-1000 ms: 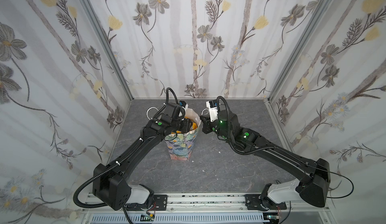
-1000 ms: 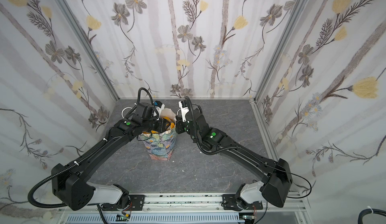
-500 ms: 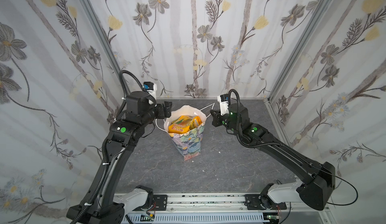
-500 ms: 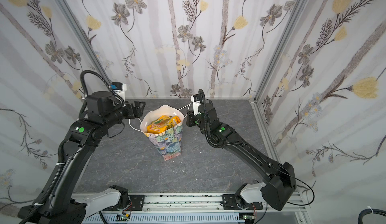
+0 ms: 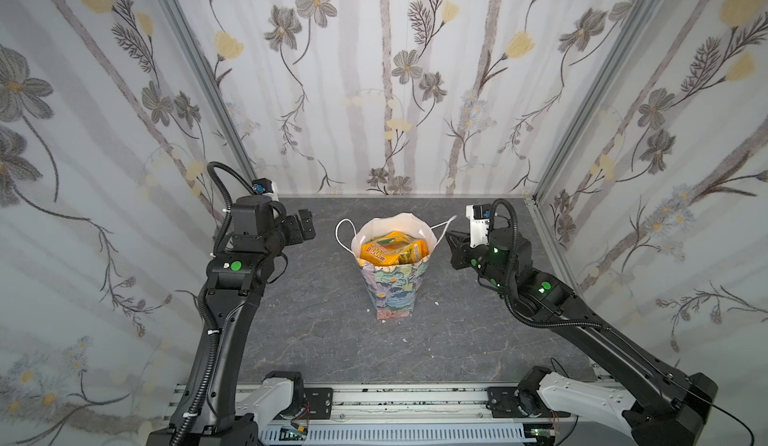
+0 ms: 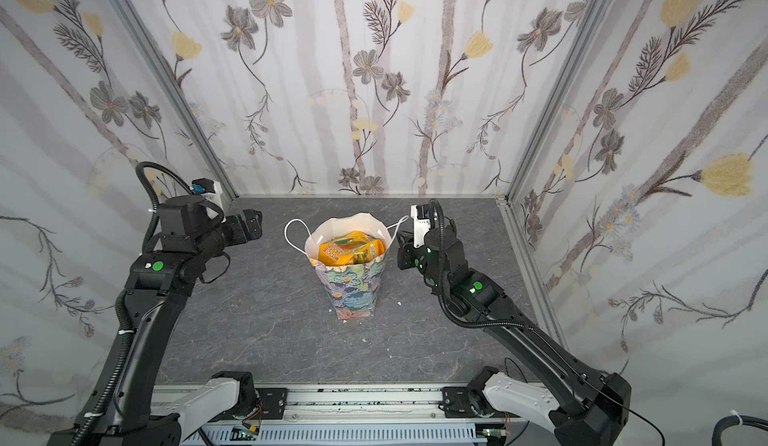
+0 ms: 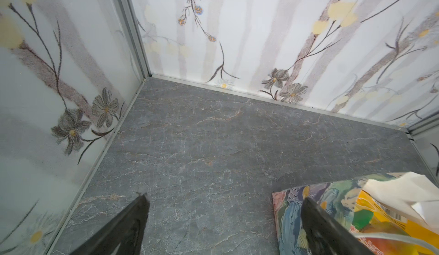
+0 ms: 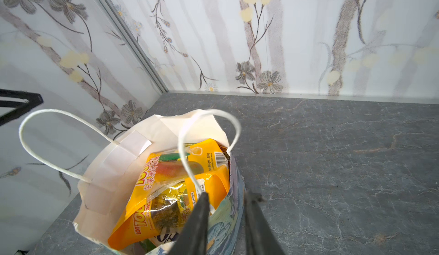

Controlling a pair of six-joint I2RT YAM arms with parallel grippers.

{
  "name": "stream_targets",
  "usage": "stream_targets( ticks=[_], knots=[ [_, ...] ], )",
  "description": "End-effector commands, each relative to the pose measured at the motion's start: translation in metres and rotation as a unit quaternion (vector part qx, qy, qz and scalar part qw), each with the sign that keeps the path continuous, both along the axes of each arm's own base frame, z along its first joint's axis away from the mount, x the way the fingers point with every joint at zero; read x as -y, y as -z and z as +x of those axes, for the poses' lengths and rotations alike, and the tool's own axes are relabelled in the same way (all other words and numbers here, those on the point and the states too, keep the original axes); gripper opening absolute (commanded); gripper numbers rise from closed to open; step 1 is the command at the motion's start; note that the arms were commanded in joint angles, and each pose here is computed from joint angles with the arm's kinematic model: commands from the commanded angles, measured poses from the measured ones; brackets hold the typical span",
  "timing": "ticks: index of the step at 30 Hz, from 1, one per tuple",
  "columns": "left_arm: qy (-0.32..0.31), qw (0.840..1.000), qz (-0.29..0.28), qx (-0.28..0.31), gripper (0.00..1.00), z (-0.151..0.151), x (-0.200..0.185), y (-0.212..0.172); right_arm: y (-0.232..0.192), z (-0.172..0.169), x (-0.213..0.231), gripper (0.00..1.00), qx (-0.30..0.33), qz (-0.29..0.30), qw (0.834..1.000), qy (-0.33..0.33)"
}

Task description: Place the snacks into the paper bag

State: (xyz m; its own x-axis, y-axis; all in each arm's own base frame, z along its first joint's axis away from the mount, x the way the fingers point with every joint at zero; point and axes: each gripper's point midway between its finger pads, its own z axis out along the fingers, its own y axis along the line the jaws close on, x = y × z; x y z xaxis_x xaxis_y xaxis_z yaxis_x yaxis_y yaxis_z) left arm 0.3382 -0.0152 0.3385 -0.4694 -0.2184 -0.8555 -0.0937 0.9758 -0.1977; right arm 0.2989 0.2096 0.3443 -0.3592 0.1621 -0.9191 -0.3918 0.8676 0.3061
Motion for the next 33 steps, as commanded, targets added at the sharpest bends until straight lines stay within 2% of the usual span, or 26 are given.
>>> stream_targets(
  ticks=[1,4,6,9,12,16,20,22,25,26,28,29,31,33],
  knots=[
    [-0.059,0.998,-0.007,0.034,1.0,0.007,-0.018,0.002,-0.015,-0.005,0.027,0.8,0.005,0.001,0.999,0.053],
    [-0.111,0.992,-0.006,0.058,1.0,0.005,-0.035,0.016,-0.012,-0.008,0.063,0.87,0.005,-0.011,0.992,0.129],
    [-0.153,0.985,-0.008,0.085,1.0,0.0,-0.049,0.025,0.002,-0.002,0.094,0.92,-0.009,-0.032,0.979,0.201],
    [-0.21,0.971,0.0,0.117,1.0,-0.008,-0.07,0.052,0.039,0.015,0.14,0.96,-0.039,-0.055,0.954,0.291],
    [-0.258,0.956,0.013,0.138,1.0,-0.016,-0.092,0.083,0.078,0.036,0.172,0.97,-0.062,-0.058,0.94,0.331],
    [-0.27,0.944,0.035,0.186,1.0,-0.023,-0.102,0.12,0.123,0.05,0.208,0.99,-0.039,-0.082,0.912,0.4],
    [-0.261,0.935,0.039,0.237,1.0,-0.033,-0.101,0.15,0.157,0.057,0.228,1.0,-0.005,-0.143,0.883,0.448],
    [-0.254,0.938,0.054,0.229,1.0,-0.032,-0.102,0.164,0.171,0.062,0.233,1.0,0.01,-0.167,0.873,0.458],
    [-0.21,0.954,0.07,0.204,1.0,-0.013,-0.091,0.179,0.191,0.071,0.235,1.0,0.013,-0.223,0.863,0.453],
    [-0.191,0.956,0.066,0.21,1.0,-0.009,-0.085,0.178,0.193,0.071,0.237,1.0,0.028,-0.226,0.862,0.452],
    [-0.165,0.954,0.05,0.246,1.0,-0.006,-0.076,0.171,0.194,0.07,0.239,1.0,0.079,-0.209,0.873,0.433],
    [-0.156,0.957,0.038,0.24,1.0,-0.002,-0.073,0.176,0.197,0.07,0.239,1.0,0.087,-0.198,0.881,0.42],
    [-0.122,0.962,0.023,0.242,1.0,0.006,-0.062,0.18,0.2,0.069,0.242,1.0,0.078,-0.188,0.885,0.419],
    [-0.085,0.965,0.025,0.247,1.0,0.013,-0.049,0.185,0.198,0.063,0.241,1.0,0.094,-0.166,0.896,0.4]
  ],
)
